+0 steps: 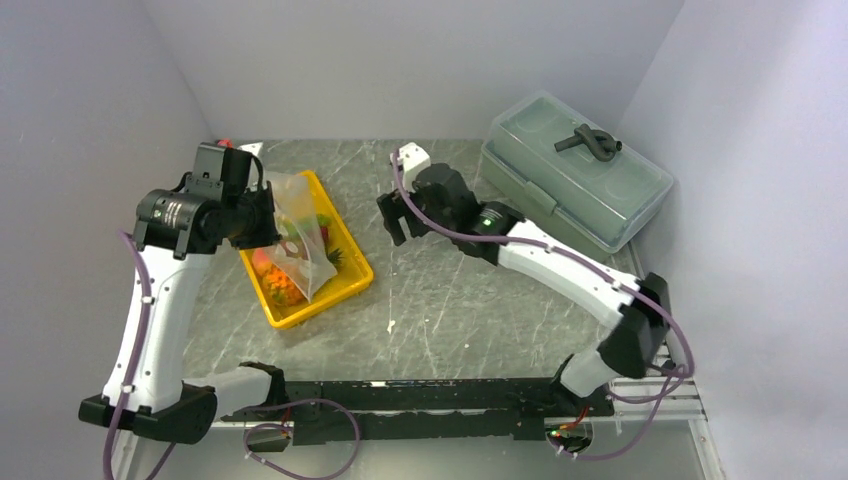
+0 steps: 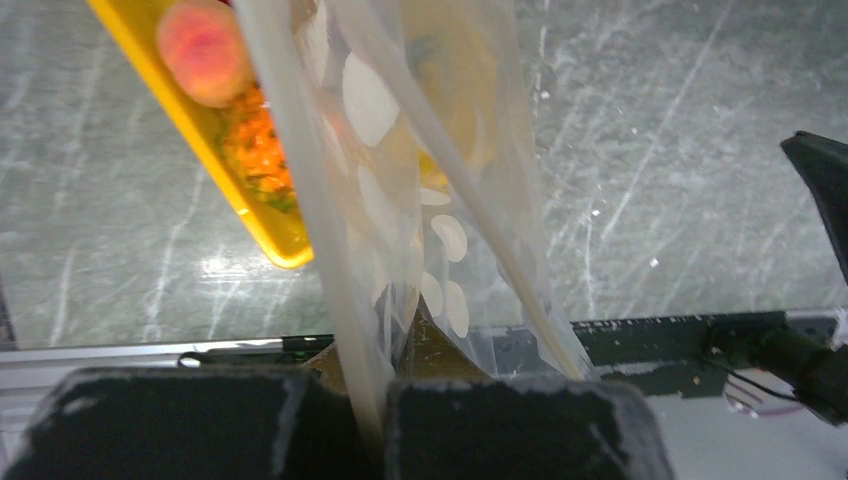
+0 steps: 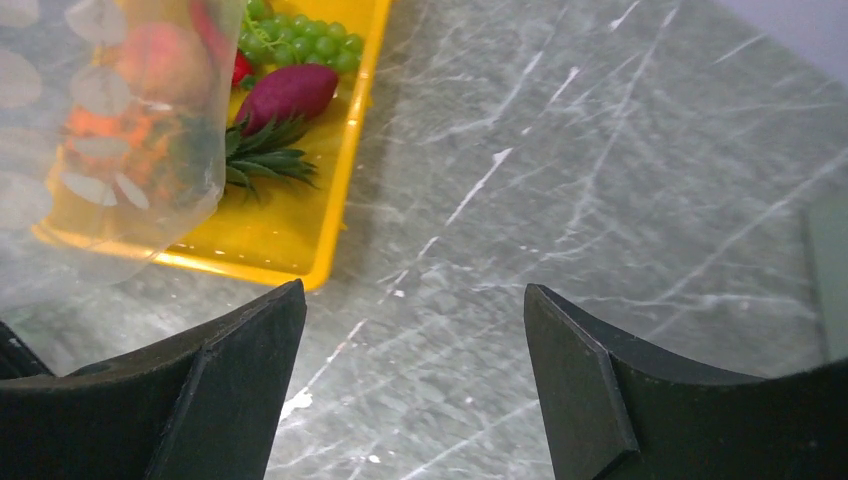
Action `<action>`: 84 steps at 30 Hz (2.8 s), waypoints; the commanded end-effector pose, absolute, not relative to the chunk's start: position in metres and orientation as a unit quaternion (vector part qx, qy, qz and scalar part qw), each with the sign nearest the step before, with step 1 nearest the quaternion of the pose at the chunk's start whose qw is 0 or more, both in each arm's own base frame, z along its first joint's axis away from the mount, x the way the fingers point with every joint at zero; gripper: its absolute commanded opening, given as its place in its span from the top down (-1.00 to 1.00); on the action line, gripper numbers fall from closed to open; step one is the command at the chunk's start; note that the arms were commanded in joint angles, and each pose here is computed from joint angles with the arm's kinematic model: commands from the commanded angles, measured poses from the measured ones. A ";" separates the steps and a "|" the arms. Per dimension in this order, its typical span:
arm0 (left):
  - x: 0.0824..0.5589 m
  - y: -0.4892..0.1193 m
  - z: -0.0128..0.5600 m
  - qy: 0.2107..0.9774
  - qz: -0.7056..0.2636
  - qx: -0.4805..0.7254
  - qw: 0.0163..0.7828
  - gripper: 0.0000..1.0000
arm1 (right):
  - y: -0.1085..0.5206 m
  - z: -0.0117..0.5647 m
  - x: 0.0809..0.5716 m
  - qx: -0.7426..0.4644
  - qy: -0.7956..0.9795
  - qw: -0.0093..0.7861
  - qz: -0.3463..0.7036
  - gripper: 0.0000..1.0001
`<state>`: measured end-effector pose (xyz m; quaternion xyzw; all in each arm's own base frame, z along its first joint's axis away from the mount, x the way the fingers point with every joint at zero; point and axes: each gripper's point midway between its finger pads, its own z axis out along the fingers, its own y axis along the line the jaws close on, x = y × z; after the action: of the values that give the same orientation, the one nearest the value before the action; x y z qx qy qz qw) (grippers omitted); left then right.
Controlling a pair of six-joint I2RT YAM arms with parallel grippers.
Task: Place the food in the zip-top bag and seal the zipper
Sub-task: Pick up the zipper food storage bag at the center of the board, then move the bin to the center of the board.
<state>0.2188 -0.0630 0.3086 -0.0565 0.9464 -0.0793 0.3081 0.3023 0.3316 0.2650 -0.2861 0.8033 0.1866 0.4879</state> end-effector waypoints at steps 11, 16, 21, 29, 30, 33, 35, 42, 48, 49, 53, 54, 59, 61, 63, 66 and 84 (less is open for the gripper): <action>0.201 0.007 0.338 0.908 0.073 -0.124 0.393 1.00 | 0.410 0.208 0.324 -0.223 0.861 0.367 0.271 -0.43; 0.189 0.028 0.337 0.898 0.122 -0.150 0.395 1.00 | 0.427 0.180 0.328 -0.213 0.873 0.338 0.281 -0.33; 0.180 0.036 0.344 0.888 0.133 -0.164 0.408 1.00 | 0.444 0.153 0.328 -0.212 0.883 0.304 0.289 -0.26; 0.178 0.033 0.342 0.891 0.122 -0.160 0.408 1.00 | 0.464 0.120 0.336 -0.206 0.896 0.291 0.266 -0.15; 0.178 0.032 0.341 0.891 0.121 -0.159 0.407 1.00 | 0.466 0.115 0.337 -0.205 0.897 0.290 0.262 -0.14; 0.177 0.032 0.340 0.891 0.119 -0.158 0.408 1.00 | 0.469 0.101 0.340 -0.202 0.903 0.283 0.253 -0.11; 0.175 0.033 0.341 0.891 0.120 -0.158 0.409 1.00 | 0.469 0.092 0.342 -0.200 0.907 0.279 0.245 -0.08; 0.170 0.035 0.342 0.889 0.120 -0.160 0.412 1.00 | 0.469 0.075 0.342 -0.201 0.913 0.273 0.228 0.14; 0.171 0.033 0.342 0.889 0.116 -0.159 0.413 1.00 | 0.457 0.071 0.349 -0.197 0.916 0.289 0.196 0.62; 0.171 0.033 0.342 0.889 0.116 -0.159 0.413 1.00 | 0.455 0.072 0.349 -0.197 0.916 0.292 0.194 0.71; 0.172 0.033 0.342 0.889 0.118 -0.159 0.413 1.00 | 0.444 0.074 0.348 -0.195 0.916 0.299 0.182 1.00; 0.172 0.034 0.342 0.889 0.118 -0.159 0.413 1.00 | 0.441 0.075 0.348 -0.193 0.916 0.301 0.180 1.00; 0.175 0.031 0.340 0.891 0.115 -0.158 0.410 1.00 | 0.419 0.076 0.345 -0.185 0.918 0.308 0.169 1.00; 0.176 0.030 0.339 0.891 0.113 -0.157 0.410 1.00 | 0.410 0.078 0.344 -0.183 0.917 0.312 0.168 1.00; 0.178 0.030 0.339 0.892 0.113 -0.156 0.409 1.00 | 0.401 0.080 0.342 -0.182 0.917 0.315 0.166 1.00; 0.181 0.028 0.336 0.894 0.113 -0.154 0.406 1.00 | 0.386 0.082 0.339 -0.181 0.917 0.315 0.162 1.00; 0.200 0.016 0.324 0.908 0.102 -0.137 0.382 1.00 | 0.269 0.086 0.317 -0.159 0.927 0.317 0.126 1.00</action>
<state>0.1908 0.0219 0.3219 -0.1331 0.9124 0.1168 0.3689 0.3134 0.2830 0.0595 -0.1570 0.9402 0.1217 0.2765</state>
